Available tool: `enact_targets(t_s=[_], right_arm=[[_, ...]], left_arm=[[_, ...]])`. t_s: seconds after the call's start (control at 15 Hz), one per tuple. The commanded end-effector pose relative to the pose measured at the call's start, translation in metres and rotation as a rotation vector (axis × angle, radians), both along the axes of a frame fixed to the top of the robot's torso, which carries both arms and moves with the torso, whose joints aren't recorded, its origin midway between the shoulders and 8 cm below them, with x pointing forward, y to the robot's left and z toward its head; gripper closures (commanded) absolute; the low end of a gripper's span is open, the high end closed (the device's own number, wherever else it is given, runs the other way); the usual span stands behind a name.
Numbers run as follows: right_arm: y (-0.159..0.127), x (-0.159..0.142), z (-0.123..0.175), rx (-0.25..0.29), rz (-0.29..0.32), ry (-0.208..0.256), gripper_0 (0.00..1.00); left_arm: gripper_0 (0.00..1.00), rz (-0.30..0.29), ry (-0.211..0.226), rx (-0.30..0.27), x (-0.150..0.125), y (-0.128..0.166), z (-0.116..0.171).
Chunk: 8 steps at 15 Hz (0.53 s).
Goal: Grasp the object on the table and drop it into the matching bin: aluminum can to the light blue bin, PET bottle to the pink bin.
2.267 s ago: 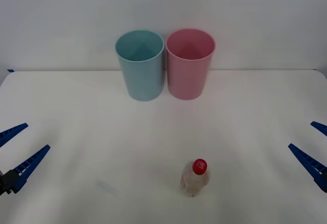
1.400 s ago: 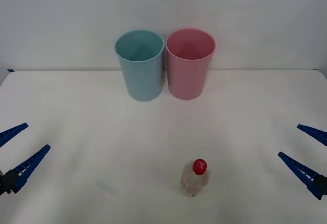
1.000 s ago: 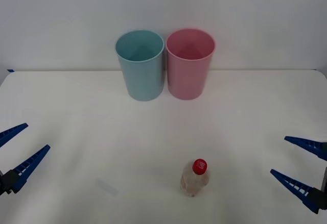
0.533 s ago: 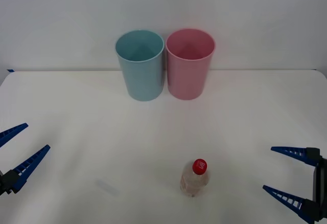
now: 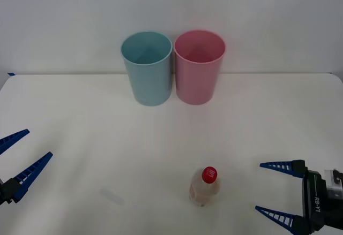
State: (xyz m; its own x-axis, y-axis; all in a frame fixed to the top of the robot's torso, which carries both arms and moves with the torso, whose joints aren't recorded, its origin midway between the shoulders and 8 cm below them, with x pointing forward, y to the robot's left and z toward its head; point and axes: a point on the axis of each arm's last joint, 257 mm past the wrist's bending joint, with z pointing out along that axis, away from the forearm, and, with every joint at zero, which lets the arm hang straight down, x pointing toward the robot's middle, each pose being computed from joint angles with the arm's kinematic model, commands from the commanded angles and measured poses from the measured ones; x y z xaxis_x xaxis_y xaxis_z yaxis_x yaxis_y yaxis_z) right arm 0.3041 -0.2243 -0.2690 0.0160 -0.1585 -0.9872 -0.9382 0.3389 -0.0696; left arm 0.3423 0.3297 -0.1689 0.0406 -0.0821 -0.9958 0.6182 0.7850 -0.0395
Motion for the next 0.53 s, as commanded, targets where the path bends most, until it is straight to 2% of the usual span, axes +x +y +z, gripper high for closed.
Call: enact_targets(t_s=[0.07, 0.13, 0.4, 0.53], right_arm=[[0.018, 0.002, -0.012, -0.008, 0.039, -0.018, 0.00], [0.023, 0.005, -0.016, -0.020, 0.048, -0.045, 0.00], [0.048, 0.007, -0.028, -0.015, 0.090, -0.043, 0.00], [0.062, 0.012, -0.032, -0.017, 0.102, -0.061, 0.00]], left_arm=[[0.00, 0.000, 0.000, 0.000, 0.000, 0.000, 0.000], [0.00, 0.000, 0.000, 0.000, 0.000, 0.000, 0.000], [0.00, 0.000, 0.000, 0.000, 0.000, 0.000, 0.000], [0.00, 0.000, 0.000, 0.000, 0.000, 0.000, 0.000]])
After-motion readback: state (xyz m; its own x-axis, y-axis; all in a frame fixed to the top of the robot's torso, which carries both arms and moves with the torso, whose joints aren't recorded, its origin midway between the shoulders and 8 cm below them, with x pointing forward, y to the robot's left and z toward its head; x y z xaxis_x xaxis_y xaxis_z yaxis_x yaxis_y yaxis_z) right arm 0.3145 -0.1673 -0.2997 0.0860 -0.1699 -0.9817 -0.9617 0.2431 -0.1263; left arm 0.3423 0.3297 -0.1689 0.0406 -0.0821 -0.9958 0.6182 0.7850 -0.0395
